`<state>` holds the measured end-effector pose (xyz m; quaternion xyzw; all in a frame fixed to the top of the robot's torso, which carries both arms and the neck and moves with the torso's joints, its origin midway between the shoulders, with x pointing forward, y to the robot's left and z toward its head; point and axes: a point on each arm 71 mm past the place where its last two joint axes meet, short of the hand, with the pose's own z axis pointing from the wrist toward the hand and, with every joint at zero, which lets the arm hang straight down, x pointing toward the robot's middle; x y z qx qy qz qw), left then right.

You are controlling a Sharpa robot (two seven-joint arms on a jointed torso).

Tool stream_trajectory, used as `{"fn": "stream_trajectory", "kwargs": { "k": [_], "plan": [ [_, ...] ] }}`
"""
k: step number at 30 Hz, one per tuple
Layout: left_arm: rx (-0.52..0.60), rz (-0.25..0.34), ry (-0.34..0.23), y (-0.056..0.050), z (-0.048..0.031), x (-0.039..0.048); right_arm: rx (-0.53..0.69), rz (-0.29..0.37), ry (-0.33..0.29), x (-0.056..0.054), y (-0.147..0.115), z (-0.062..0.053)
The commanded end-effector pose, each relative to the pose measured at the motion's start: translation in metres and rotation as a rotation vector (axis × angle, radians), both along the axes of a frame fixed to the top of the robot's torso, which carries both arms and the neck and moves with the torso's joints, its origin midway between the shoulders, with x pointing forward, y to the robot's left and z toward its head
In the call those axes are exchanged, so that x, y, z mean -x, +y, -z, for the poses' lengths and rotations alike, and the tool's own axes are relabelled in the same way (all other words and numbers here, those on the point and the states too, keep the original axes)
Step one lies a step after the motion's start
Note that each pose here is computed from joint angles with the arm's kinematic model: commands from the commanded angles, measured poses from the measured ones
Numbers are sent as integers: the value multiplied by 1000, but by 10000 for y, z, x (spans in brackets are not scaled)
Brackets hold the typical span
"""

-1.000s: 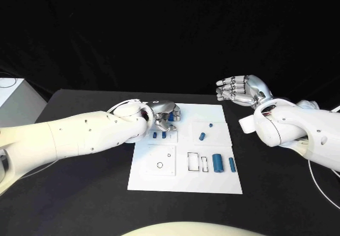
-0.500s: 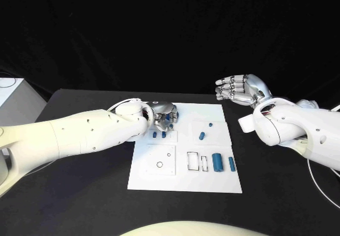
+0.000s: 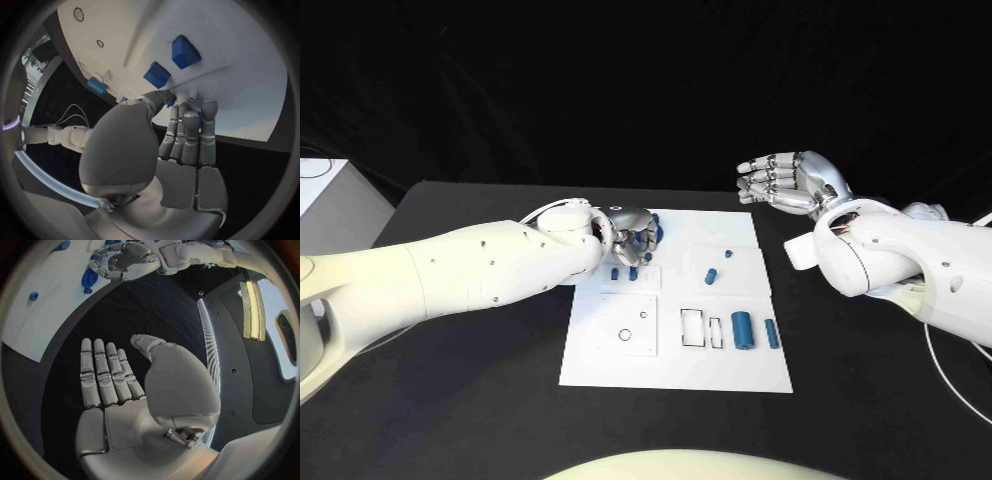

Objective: Assemble the parts on the task board

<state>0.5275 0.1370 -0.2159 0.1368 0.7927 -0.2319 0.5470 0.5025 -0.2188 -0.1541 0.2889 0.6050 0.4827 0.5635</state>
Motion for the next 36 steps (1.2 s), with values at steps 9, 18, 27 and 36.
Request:
{"fn": "stream_trajectory", "kwargs": {
  "k": [9,18,27,36],
  "plan": [
    [16,10,12,-32,6,-2,-2,-20,-1,11,16,-2],
    [18,29,46,-47,24,13,-2,-20,-1,12,17,-2],
    [16,34,62,-35,36,9,-2,-19,-1,13,14,-4],
    [15,34,77,-34,45,7,-2,-20,-1,14,18,-4]
  ]
}}
